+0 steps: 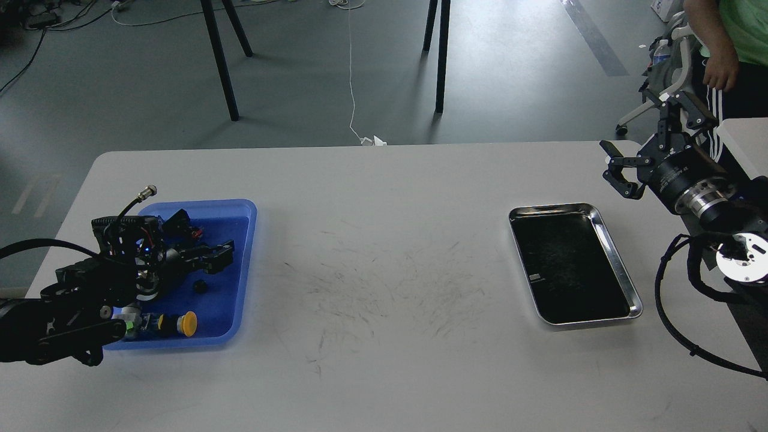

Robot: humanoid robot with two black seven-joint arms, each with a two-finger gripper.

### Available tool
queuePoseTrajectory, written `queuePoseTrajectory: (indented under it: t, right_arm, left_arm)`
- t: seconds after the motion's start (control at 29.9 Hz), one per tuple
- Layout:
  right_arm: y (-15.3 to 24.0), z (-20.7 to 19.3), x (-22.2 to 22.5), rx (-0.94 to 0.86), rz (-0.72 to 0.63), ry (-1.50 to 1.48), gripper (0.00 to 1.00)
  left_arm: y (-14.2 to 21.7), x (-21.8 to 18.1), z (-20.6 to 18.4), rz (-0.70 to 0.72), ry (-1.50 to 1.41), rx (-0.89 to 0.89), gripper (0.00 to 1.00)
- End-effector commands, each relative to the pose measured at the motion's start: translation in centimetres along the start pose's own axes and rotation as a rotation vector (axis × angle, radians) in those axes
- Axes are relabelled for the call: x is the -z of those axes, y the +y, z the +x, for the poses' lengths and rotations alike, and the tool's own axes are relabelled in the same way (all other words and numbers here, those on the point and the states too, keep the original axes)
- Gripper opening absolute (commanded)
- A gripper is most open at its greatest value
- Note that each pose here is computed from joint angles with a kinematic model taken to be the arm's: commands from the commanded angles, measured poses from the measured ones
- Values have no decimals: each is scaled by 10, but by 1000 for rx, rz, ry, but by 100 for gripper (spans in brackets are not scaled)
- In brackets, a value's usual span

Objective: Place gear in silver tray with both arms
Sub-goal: 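Close the left gripper on the small black gear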

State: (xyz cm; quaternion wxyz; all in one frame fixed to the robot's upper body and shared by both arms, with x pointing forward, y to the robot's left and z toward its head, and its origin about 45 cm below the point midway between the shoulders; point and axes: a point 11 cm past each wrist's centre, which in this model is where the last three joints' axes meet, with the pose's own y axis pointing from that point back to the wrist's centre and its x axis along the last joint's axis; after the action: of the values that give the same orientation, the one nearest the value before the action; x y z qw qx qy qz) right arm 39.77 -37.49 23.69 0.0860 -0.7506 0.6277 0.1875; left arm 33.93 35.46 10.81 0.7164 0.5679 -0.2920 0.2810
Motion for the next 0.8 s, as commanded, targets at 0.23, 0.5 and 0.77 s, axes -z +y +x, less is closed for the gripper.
queuePoseTrajectory:
  t: [0.23,0.5,0.77]
  right_arm:
    - [0,0,-1,-1,-1,0,99]
    - [0,0,-1,1,-1,-1,99]
    - [1,0,-2,-1,-4,-1,99]
  left_arm:
    - [0,11,-3,28,-18,-7,78]
    - [-2,7,-3,17,-40,-8,73]
    - [-7,8,-13,25,-43,-5,69]
